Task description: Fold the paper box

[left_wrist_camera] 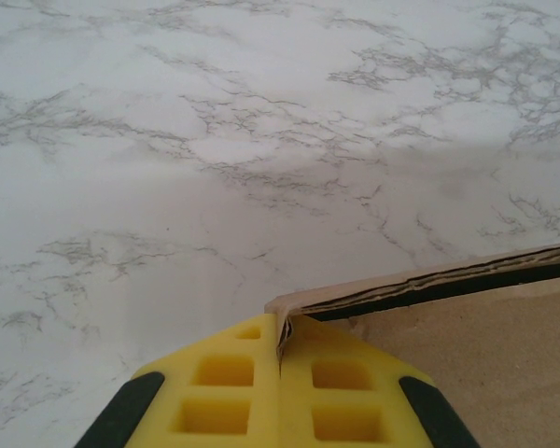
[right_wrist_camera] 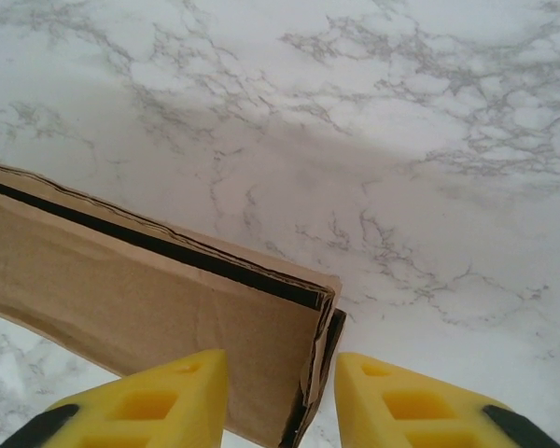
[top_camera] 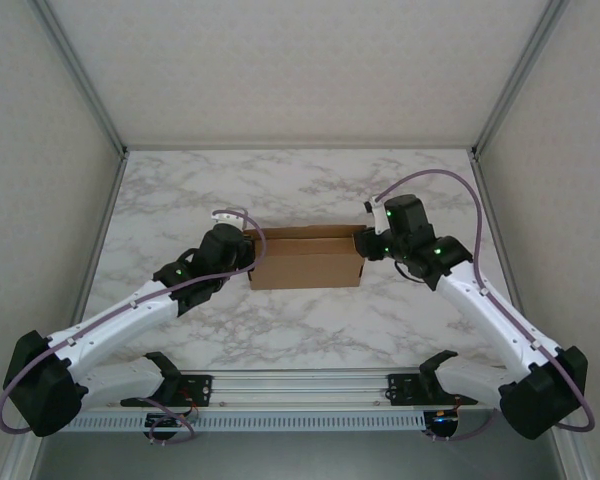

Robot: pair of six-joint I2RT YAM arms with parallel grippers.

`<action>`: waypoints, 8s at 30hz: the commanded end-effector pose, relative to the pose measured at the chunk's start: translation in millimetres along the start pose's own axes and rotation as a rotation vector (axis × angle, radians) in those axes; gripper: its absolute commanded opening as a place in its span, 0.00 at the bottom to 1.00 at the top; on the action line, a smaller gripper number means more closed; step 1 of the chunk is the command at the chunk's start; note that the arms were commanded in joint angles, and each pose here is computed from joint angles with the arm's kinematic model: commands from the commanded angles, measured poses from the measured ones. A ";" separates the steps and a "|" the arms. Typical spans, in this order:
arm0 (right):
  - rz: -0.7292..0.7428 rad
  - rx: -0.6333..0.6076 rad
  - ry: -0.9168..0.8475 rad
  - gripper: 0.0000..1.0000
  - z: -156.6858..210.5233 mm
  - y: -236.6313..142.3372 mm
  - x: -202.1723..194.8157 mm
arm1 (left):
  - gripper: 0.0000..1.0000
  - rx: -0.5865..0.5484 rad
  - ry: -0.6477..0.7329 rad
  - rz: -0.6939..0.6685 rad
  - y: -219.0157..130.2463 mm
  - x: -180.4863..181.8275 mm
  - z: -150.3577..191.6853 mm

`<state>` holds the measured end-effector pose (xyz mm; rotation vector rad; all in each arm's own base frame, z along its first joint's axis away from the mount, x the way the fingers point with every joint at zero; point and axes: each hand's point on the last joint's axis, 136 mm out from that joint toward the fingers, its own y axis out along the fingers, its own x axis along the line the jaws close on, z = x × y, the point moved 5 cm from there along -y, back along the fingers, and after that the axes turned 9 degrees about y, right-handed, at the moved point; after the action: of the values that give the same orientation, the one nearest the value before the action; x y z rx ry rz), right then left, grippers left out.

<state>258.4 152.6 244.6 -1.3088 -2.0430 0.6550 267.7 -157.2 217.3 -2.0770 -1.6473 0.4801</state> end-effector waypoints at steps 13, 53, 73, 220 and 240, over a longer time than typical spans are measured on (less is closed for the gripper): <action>-0.038 0.084 0.033 0.07 9.8 19.1 2.6 | 0.00 0.124 0.083 0.020 -0.1 -2.5 26.1; 0.164 0.146 -0.055 0.01 56.1 40.7 -17.6 | 0.00 0.114 0.067 0.044 -0.9 -5.2 25.1; 0.073 0.116 0.040 0.07 64.6 44.7 -9.9 | 0.00 0.096 -0.099 0.120 -1.4 -15.6 21.0; -0.095 0.097 0.260 0.06 -6.8 46.1 37.7 | 0.53 -0.119 -0.028 0.401 -96.1 -53.9 5.7; -0.080 0.107 0.233 0.09 -9.0 54.5 45.8 | 0.51 -0.059 -0.230 0.256 -65.0 -25.7 59.5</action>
<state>286.3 217.1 233.3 -1.1588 -1.8904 0.4790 173.2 -168.6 190.7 -2.3245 -1.4087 0.6761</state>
